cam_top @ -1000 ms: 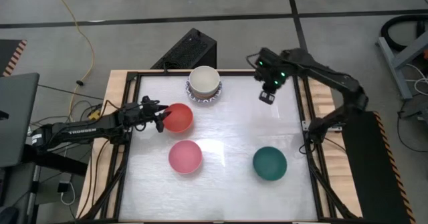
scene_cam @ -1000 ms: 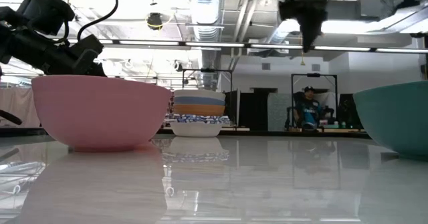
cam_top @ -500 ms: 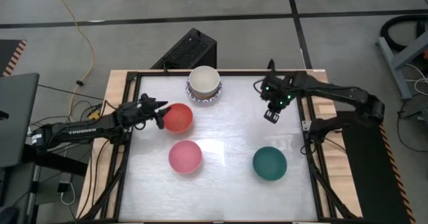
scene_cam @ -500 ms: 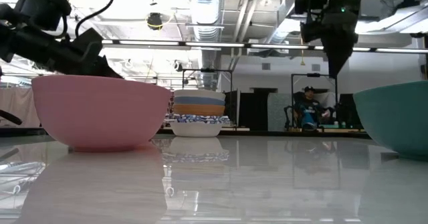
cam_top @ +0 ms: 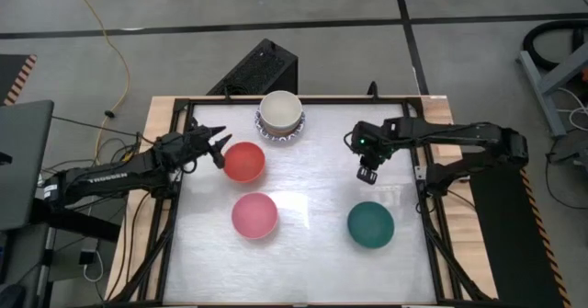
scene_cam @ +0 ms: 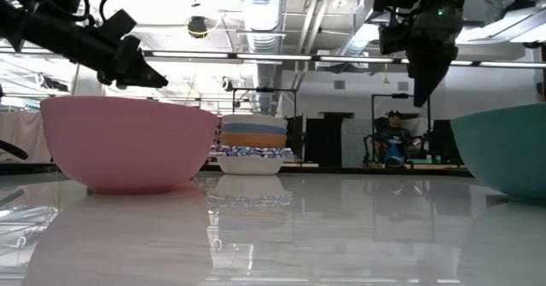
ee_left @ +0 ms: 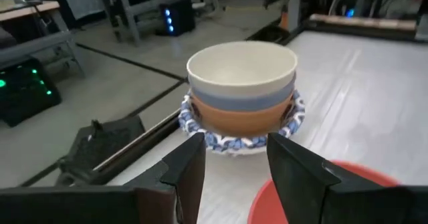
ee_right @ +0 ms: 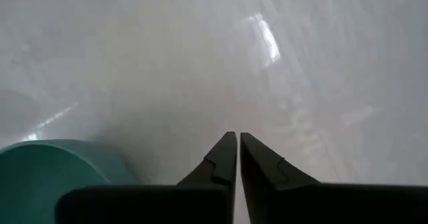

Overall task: Nest bowls inside each other
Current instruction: Stack the green bowl onto the stack of bowls

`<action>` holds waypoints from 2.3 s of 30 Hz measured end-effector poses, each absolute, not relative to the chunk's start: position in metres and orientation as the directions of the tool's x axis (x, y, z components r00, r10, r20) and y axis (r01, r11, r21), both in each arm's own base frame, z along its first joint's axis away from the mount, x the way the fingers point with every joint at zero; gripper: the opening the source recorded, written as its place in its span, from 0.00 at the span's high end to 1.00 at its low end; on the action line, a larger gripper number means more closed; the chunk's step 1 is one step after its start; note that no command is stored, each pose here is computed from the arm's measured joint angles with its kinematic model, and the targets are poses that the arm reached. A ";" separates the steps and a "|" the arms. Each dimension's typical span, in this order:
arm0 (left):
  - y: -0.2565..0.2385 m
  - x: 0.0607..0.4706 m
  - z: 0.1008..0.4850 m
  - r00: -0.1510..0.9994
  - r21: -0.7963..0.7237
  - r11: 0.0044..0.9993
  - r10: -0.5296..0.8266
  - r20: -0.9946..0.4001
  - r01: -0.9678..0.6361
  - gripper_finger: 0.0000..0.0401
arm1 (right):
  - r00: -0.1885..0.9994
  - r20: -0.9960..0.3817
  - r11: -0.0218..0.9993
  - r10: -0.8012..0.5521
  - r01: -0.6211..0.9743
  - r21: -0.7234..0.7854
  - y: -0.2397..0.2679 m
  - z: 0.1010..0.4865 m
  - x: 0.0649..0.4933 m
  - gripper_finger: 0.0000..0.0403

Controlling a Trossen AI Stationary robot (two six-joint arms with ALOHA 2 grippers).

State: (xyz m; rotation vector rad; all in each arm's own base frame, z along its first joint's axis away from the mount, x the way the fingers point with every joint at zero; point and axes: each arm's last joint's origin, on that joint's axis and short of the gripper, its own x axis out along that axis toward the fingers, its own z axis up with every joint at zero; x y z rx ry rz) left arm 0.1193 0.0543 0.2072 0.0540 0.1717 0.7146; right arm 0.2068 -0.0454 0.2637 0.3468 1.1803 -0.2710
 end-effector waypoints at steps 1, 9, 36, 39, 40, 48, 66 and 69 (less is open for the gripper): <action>0.054 0.119 0.209 0.739 0.122 0.755 0.656 -0.152 -0.645 0.62 | 0.363 -0.932 0.917 -0.024 0.380 0.125 -0.043 0.264 0.208 0.88; 0.054 0.114 0.223 0.675 0.129 0.720 0.688 -0.266 -0.682 0.55 | 0.382 -0.923 0.936 -0.036 0.337 0.104 -0.026 0.265 0.213 0.78; 0.045 0.075 0.217 0.604 -0.084 0.603 0.797 0.013 -0.793 0.53 | 0.428 -0.903 0.951 -0.028 0.291 0.109 -0.012 0.267 0.219 0.78; 0.045 0.075 0.212 0.604 -0.032 0.603 0.797 -0.034 -0.797 0.53 | 0.436 -0.900 0.962 -0.026 0.257 0.097 -0.011 0.267 0.219 0.78; 0.045 0.074 0.210 0.603 -0.014 0.603 0.796 -0.049 -0.798 0.53 | 0.443 -0.896 0.967 -0.026 0.239 0.090 -0.011 0.267 0.220 0.78; 0.043 0.072 0.192 0.580 0.106 0.609 0.786 -0.216 -0.786 0.53 | 0.479 -0.878 0.970 -0.025 0.225 0.095 -0.010 0.269 0.224 0.78; 0.043 0.070 0.185 0.563 0.145 0.613 0.778 -0.277 -0.776 0.53 | 0.473 -0.880 0.962 0.039 0.221 0.161 0.017 0.269 0.223 0.78; 0.043 0.070 0.185 0.563 0.145 0.613 0.779 -0.277 -0.777 0.53 | 0.463 -0.885 0.955 0.048 0.237 0.175 0.021 0.268 0.222 0.78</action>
